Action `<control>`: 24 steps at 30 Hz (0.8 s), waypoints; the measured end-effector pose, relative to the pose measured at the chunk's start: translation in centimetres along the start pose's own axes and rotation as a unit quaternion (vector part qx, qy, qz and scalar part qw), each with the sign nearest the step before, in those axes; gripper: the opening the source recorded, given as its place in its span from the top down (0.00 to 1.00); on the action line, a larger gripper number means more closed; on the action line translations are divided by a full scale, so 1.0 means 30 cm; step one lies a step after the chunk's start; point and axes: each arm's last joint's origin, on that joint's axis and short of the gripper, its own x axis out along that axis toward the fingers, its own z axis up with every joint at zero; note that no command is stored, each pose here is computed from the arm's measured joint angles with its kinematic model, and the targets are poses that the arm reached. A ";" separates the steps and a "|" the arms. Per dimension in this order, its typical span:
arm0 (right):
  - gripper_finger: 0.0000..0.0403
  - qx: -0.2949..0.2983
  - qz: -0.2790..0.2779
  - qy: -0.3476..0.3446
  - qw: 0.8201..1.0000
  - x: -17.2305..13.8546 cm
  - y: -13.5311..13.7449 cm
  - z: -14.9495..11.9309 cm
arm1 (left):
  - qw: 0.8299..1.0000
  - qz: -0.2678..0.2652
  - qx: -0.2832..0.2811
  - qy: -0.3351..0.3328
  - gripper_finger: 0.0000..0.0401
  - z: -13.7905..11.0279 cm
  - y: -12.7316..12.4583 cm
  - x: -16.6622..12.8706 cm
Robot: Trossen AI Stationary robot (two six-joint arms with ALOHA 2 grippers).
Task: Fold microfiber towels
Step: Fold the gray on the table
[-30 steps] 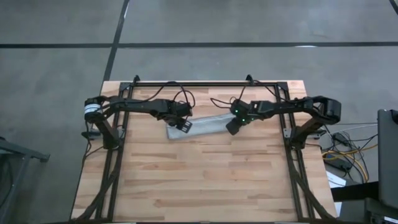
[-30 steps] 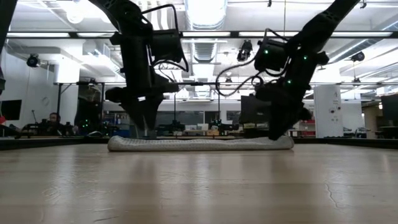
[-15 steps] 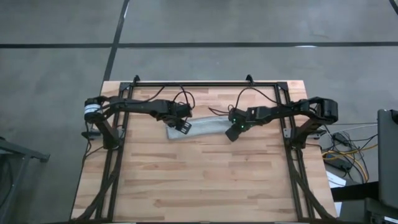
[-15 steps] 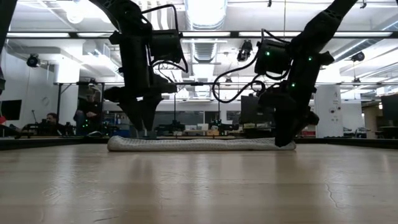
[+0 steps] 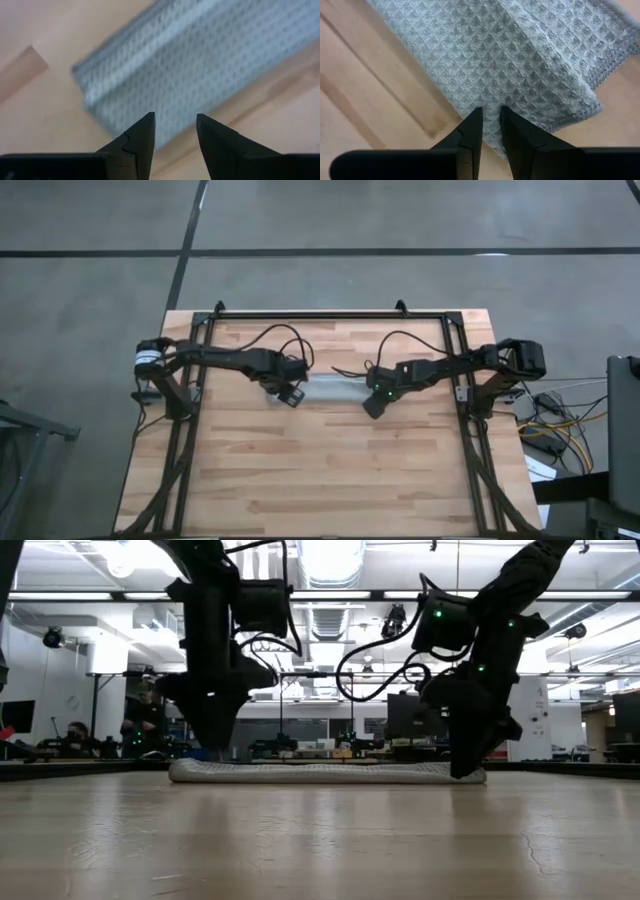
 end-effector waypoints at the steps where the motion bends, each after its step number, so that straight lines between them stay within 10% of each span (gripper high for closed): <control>1: 0.83 0.001 -0.005 0.009 1.000 -0.001 -0.001 -0.007 | 1.000 0.002 0.003 0.006 0.63 -0.009 -0.003 -0.001; 15: 0.83 -0.005 0.019 -0.036 0.999 -0.108 0.017 0.004 | 1.000 0.005 0.025 0.009 0.63 -0.028 -0.024 -0.018; 24: 0.83 0.003 0.065 -0.110 0.992 -0.243 0.015 0.020 | 0.997 0.031 -0.067 0.003 0.63 0.008 0.008 -0.037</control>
